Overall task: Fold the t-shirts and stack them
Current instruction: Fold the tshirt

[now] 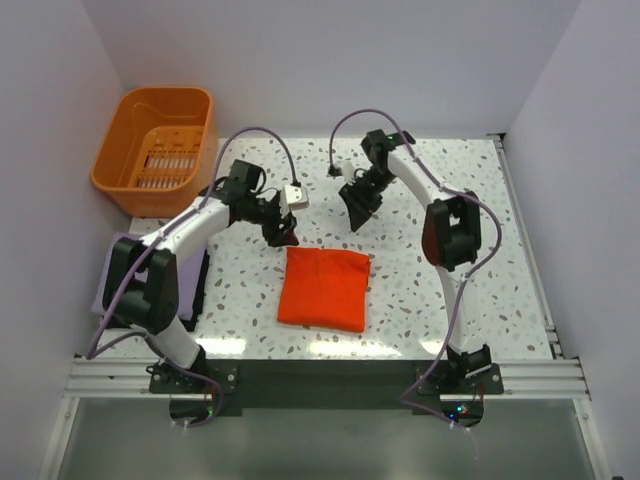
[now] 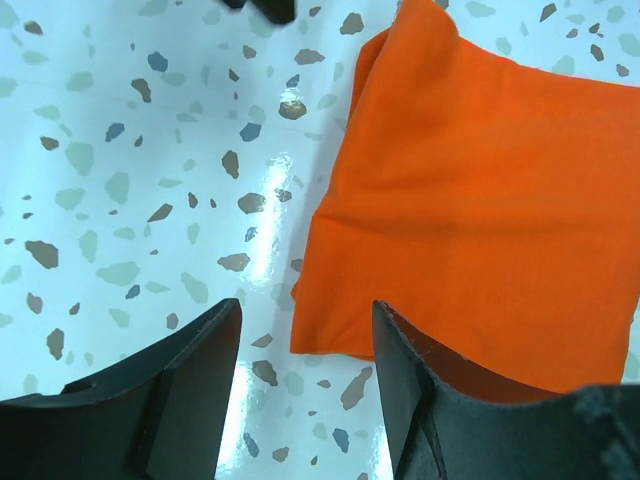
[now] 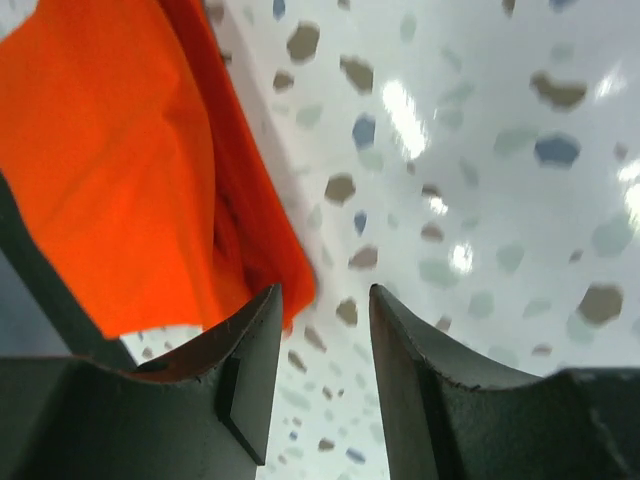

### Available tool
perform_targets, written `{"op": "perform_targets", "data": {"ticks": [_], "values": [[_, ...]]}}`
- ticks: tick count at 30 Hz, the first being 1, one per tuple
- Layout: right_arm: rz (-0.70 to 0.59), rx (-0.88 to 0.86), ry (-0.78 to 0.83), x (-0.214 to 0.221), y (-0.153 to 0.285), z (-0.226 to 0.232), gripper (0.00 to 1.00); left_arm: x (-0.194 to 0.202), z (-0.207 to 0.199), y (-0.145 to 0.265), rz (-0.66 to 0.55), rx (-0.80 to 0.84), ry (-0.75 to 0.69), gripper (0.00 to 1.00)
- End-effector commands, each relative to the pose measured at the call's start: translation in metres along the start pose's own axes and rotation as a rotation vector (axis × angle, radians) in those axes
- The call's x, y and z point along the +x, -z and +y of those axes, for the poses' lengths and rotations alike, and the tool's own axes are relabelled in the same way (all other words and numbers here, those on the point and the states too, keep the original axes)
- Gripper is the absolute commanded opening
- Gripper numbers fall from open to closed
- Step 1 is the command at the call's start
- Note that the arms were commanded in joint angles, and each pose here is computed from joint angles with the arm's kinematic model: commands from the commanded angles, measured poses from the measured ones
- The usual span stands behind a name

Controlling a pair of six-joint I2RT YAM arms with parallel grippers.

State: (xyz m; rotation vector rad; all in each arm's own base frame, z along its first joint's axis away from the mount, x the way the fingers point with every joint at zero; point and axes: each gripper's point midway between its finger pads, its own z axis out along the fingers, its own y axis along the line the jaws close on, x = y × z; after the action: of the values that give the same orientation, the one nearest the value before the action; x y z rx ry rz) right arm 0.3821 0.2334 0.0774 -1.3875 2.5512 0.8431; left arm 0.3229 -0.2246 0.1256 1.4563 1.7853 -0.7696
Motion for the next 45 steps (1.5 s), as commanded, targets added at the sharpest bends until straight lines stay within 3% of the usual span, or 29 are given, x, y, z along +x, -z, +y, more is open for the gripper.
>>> {"op": "perform_targets", "data": {"ticks": [1, 7, 17, 20, 21, 23, 24, 28, 37, 38, 40, 42, 45], "values": [[0.100, -0.110, -0.089, 0.046, 0.035, 0.050, 0.45, 0.004, 0.002, -0.008, 0.027, 0.085, 0.109, 0.59], [0.097, -0.171, -0.156, 0.065, 0.019, 0.067, 0.52, 0.026, 0.006, -0.022, 0.098, 0.143, 0.203, 0.60], [0.129, -0.205, -0.191, 0.082, 0.000, 0.066, 0.47, 0.058, 0.009, -0.035, 0.190, 0.162, 0.255, 0.60], [0.142, -0.206, -0.185, 0.087, -0.002, 0.066, 0.31, 0.061, 0.011, -0.036, 0.196, 0.157, 0.256, 0.50], [0.144, -0.200, -0.185, 0.088, -0.003, 0.065, 0.16, 0.060, 0.012, -0.035, 0.193, 0.151, 0.258, 0.40], [0.145, -0.147, -0.165, 0.086, -0.004, 0.054, 0.02, 0.056, 0.015, -0.035, 0.179, 0.138, 0.257, 0.26], [0.144, -0.113, -0.170, 0.086, -0.003, 0.046, 0.00, 0.055, 0.018, -0.033, 0.170, 0.127, 0.263, 0.16], [0.112, 0.054, -0.148, 0.076, 0.004, 0.005, 0.00, 0.054, 0.039, -0.029, 0.162, 0.049, 0.283, 0.00], [0.066, 0.166, -0.148, 0.052, 0.006, -0.031, 0.00, 0.079, 0.078, -0.036, 0.220, -0.116, 0.352, 0.02], [0.071, 0.170, -0.156, 0.053, 0.007, -0.031, 0.07, 0.076, 0.084, -0.034, 0.212, -0.137, 0.359, 0.15], [0.042, 0.207, -0.164, 0.048, 0.023, -0.030, 0.24, 0.064, 0.097, -0.022, 0.158, -0.184, 0.396, 0.27], [-0.029, 0.253, -0.205, 0.040, 0.043, -0.034, 0.45, 0.039, 0.102, 0.001, 0.076, -0.216, 0.396, 0.35], [-0.179, 0.221, -0.267, 0.024, 0.084, -0.017, 0.64, 0.000, 0.077, 0.024, -0.051, -0.192, 0.392, 0.42]]}}
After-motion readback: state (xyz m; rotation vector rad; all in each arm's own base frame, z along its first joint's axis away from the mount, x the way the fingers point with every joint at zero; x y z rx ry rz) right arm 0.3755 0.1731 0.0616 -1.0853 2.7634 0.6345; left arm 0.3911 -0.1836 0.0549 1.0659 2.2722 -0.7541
